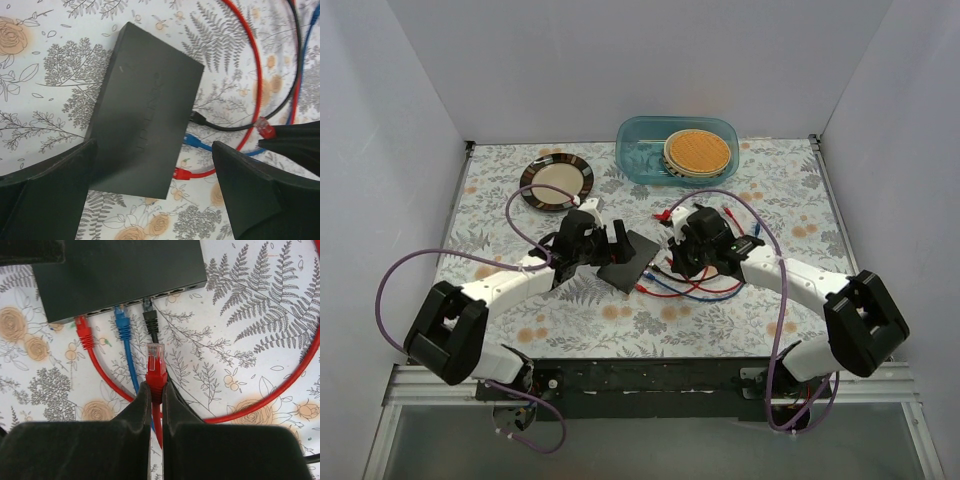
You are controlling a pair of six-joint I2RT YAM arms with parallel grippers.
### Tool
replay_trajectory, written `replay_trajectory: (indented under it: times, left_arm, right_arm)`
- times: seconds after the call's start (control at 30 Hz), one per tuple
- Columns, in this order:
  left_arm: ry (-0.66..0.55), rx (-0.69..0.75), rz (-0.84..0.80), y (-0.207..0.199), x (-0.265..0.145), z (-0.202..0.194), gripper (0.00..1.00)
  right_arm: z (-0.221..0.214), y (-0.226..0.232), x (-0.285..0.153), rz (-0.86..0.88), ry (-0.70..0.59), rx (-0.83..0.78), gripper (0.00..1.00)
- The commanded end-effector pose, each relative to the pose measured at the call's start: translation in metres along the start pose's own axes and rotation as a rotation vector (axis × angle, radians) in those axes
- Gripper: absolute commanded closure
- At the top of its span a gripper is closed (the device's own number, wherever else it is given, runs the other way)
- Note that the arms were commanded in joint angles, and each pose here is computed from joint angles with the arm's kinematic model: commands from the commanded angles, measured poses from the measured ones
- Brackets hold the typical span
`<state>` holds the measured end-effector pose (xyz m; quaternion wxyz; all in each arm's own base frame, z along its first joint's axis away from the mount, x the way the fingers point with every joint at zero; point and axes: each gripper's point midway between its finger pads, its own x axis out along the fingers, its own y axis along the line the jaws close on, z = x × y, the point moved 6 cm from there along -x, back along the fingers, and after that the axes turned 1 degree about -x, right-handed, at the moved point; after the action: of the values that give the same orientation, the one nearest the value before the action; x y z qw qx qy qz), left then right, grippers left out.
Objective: Insert the plug into the switch port
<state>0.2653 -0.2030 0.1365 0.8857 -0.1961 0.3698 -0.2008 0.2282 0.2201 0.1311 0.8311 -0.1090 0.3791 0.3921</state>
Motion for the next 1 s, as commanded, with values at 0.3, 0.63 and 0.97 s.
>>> replay_trajectory:
  times: [0.3,0.63,0.97]
  left_arm:
    - [-0.061,0.056,-0.063,0.015,0.035,0.041,0.02]
    - [0.049,0.066,-0.245,0.023,0.07,0.042,0.07]
    - [0.096,0.054,-0.275,0.029,0.076,0.03,0.12]
  right_arm:
    - [0.017,-0.027,0.033,-0.01,0.065,-0.053,0.99]
    - [0.016,-0.031,0.051,0.017,0.108,-0.082,0.99]
    - [0.014,-0.035,0.068,0.022,0.168,-0.076,0.99]
